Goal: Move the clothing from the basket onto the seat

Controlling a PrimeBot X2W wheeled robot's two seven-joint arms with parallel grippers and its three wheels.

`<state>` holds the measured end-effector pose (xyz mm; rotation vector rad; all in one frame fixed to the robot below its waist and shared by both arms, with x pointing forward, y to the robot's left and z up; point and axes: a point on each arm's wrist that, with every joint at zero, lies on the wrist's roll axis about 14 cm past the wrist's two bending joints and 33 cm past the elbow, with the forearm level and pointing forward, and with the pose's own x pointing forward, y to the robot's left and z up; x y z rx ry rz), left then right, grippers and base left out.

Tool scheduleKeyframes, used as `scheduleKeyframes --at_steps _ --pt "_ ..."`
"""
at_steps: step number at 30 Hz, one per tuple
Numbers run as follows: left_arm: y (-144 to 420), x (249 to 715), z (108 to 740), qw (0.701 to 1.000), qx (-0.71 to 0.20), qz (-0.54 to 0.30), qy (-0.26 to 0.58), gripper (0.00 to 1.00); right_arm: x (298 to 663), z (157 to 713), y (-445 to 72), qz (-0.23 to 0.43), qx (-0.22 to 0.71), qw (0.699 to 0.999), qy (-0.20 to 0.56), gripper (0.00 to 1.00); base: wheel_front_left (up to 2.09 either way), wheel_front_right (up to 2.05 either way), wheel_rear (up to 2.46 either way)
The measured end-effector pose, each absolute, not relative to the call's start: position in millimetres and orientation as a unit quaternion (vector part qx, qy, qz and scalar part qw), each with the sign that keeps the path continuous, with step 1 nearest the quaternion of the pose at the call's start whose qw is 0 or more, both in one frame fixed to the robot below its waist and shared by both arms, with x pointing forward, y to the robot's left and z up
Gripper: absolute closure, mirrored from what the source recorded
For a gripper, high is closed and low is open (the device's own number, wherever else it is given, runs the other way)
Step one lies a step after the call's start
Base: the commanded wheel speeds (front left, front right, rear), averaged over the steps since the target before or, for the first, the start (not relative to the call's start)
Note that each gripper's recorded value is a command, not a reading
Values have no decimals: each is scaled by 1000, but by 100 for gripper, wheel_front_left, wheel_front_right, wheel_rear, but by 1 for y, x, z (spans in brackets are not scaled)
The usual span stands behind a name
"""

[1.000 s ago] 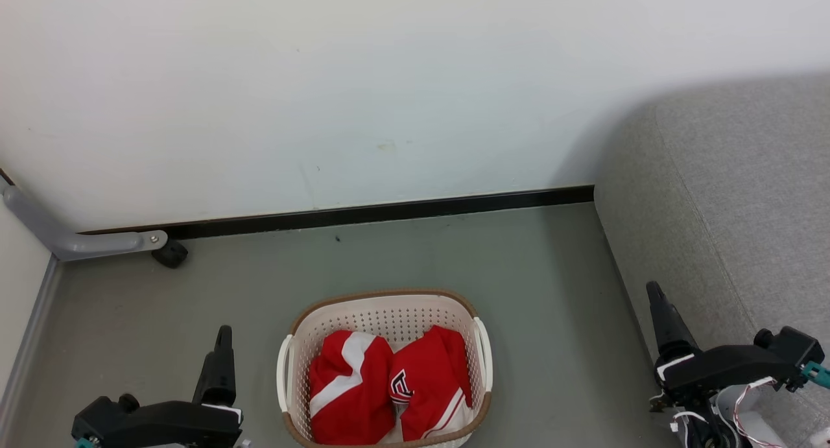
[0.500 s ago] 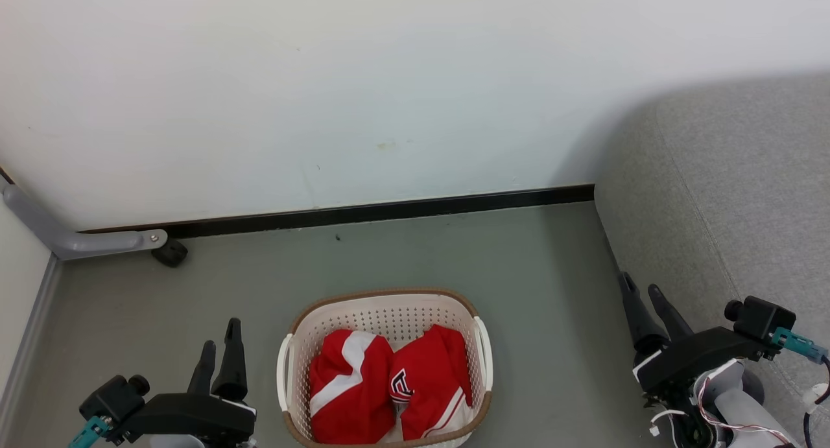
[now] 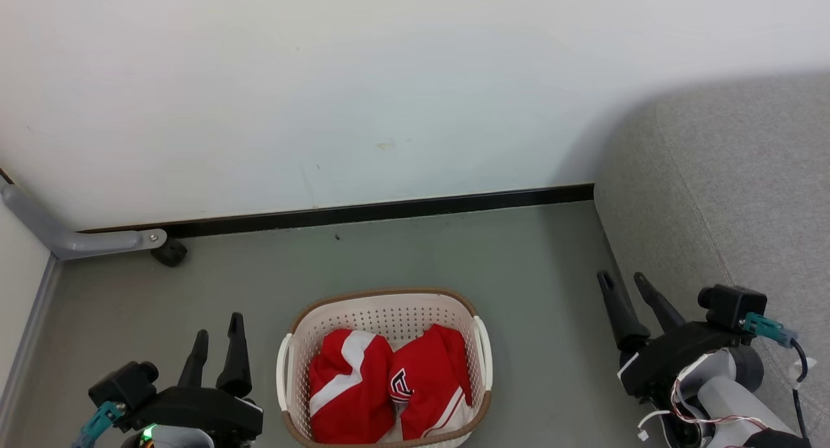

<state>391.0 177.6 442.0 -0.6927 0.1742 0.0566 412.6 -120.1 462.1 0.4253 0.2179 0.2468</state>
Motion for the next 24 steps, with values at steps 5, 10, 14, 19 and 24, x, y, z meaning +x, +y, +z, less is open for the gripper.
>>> scheduleKeyframes --at_steps 5,10,14,19,24 --pt "177 393 445 949 -304 26 78 0 413 462 -116 137 172 970 104 0 0 0 0" --pt "178 393 447 960 -268 23 72 0 416 466 -112 151 135 975 93 0 0 0 0" --pt "179 393 448 969 -237 19 67 0 419 468 -112 160 101 978 85 0 0 0 0" --pt "181 393 449 975 -213 19 66 0 420 470 -111 167 79 980 80 0 0 0 0" --pt "184 394 449 974 -215 28 64 0 421 471 -113 164 80 980 79 0 0 0 0"
